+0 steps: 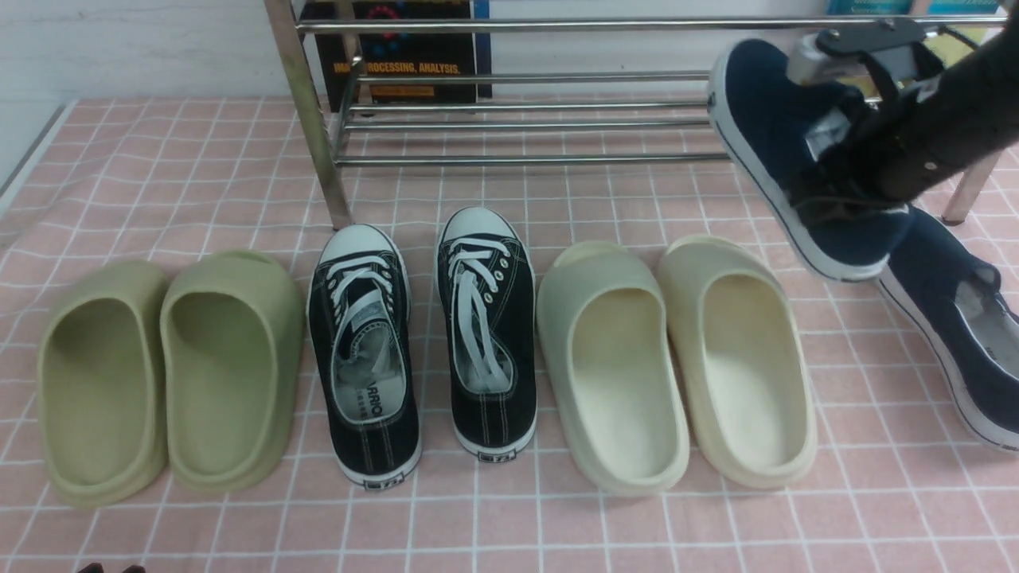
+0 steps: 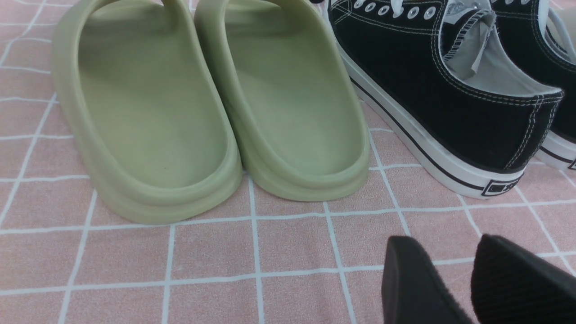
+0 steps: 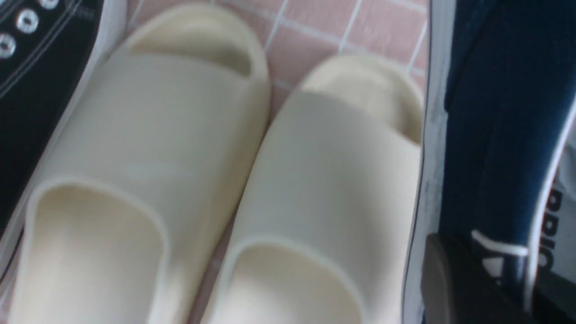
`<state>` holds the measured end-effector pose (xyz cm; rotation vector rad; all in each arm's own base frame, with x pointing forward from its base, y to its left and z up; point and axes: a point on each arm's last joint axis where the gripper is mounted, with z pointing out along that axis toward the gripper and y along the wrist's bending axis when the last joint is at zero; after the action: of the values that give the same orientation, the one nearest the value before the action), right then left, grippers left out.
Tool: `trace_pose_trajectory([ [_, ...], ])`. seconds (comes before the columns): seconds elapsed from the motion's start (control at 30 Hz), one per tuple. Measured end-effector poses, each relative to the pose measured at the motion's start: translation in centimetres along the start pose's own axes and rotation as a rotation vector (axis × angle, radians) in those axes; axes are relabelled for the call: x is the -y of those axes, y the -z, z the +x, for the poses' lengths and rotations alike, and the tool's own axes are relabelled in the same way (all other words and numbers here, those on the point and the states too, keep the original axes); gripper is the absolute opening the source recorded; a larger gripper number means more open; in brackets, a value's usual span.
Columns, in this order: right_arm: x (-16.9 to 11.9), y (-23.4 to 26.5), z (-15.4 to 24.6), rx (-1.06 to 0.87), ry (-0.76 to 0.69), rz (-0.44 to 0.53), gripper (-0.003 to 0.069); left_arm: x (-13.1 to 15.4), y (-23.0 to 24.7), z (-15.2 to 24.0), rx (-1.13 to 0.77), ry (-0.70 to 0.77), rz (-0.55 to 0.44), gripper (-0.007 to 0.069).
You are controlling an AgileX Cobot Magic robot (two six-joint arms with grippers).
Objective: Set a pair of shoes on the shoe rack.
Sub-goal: Use the right arm to put a shoe into the shoe rack
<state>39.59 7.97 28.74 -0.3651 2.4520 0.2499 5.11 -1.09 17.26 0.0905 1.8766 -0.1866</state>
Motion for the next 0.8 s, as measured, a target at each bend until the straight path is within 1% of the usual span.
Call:
trace_pose_trajectory([
  [0.2, 1.4, -4.9, -3.2, 0.113, 0.008, 0.043, 0.0026, 0.0, 0.0, 0.0, 0.000, 0.000, 0.000, 0.0239],
  [0.27, 1.7, -5.8, -3.7, 0.125, 0.014, 0.049, 0.0026, 0.0, 0.0, 0.0, 0.000, 0.000, 0.000, 0.0239],
  [0.3, 2.0, -7.0, -4.2, 0.132, 0.022, 0.056, 0.0025, 0.0, 0.0, 0.0, 0.000, 0.000, 0.000, 0.0239],
  [0.47, 2.7, -9.4, -5.4, 0.152, 0.089, 0.079, 0.0025, 0.0, 0.0, 0.0, 0.000, 0.000, 0.000, 0.0239],
  [0.6, 2.6, -9.7, -5.5, 0.150, 0.100, 0.079, 0.0036, 0.0, 0.0, 0.0, 0.000, 0.000, 0.000, 0.0239],
  [0.63, 2.6, -9.6, -5.6, 0.151, 0.101, 0.079, 0.0044, 0.0, 0.0, 0.0, 0.000, 0.000, 0.000, 0.0239],
  [0.73, 2.6, -9.5, -5.8, 0.161, 0.100, 0.077, 0.0137, 0.0, 0.0, 0.0, 0.000, 0.000, 0.000, 0.0239],
  [0.77, 2.5, -9.3, -5.9, 0.169, 0.091, 0.071, 0.0186, 0.0, 0.0, 0.0, 0.000, 0.000, 0.000, 0.0239],
  [0.8, 2.5, -9.3, -5.9, 0.169, 0.089, 0.069, 0.0195, 0.0, 0.0, 0.0, 0.000, 0.000, 0.000, 0.0239],
])
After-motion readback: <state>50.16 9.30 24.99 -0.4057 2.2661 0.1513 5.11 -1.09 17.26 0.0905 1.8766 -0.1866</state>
